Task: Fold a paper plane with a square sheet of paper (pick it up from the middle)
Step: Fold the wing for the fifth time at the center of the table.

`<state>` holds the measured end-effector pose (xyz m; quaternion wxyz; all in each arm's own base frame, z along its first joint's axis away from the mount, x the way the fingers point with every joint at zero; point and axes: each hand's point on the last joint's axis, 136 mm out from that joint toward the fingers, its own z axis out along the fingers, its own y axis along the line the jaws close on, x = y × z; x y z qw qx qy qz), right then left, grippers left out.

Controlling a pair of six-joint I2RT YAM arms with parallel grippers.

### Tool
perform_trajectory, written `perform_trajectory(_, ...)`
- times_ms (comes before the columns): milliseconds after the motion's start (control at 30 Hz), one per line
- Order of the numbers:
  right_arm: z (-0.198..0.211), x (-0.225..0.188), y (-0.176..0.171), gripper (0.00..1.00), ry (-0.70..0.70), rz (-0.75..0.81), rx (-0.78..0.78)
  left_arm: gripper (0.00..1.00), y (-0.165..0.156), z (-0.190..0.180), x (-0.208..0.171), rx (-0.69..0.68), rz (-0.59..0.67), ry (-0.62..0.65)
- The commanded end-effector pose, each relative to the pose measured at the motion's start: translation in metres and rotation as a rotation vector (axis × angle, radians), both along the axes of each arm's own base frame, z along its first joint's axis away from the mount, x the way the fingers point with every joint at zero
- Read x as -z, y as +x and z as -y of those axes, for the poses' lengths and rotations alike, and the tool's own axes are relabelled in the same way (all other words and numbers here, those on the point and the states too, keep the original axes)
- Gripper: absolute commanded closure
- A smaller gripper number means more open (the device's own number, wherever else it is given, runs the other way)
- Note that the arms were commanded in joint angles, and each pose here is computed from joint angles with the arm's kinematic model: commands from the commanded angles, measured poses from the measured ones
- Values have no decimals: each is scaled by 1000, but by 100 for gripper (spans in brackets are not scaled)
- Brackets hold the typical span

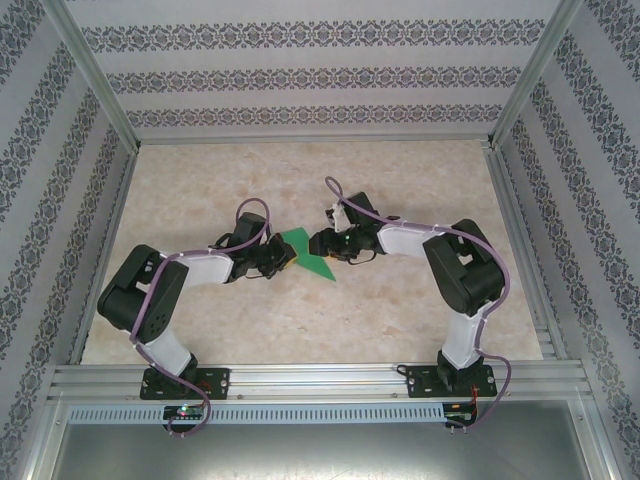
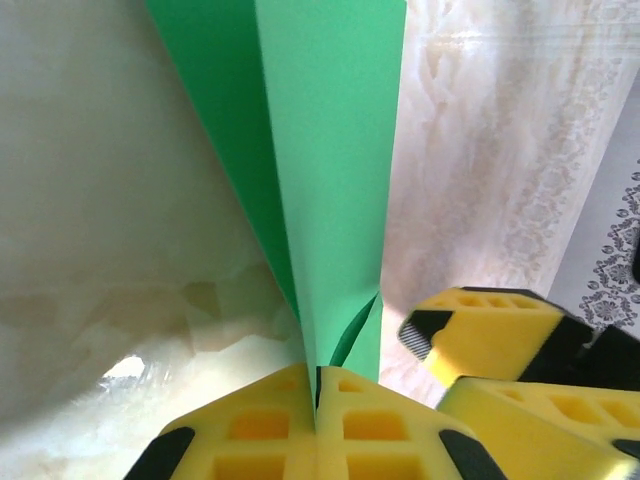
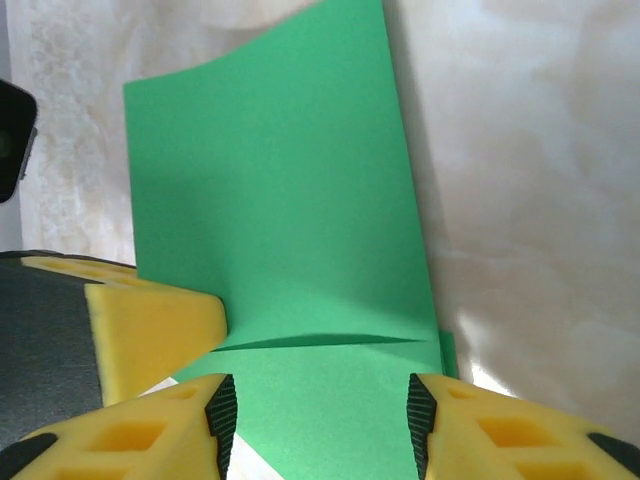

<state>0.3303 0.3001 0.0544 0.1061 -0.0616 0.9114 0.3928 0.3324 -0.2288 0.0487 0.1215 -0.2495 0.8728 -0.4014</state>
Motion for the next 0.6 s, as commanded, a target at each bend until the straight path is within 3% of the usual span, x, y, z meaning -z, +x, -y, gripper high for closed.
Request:
perform_trajectory(0,2,-25,9,49,-37,197,-51,97,-2,3,-13,5,16,1)
perform_trajectory(233,-12,-26,-8,45,-234,555,-218,97,-1,7,-20,-4,-16,-22)
perform_trajectory(567,-22,-7,-33,49,-329,914,-441,97,1,8,-26,-10,-41,-23)
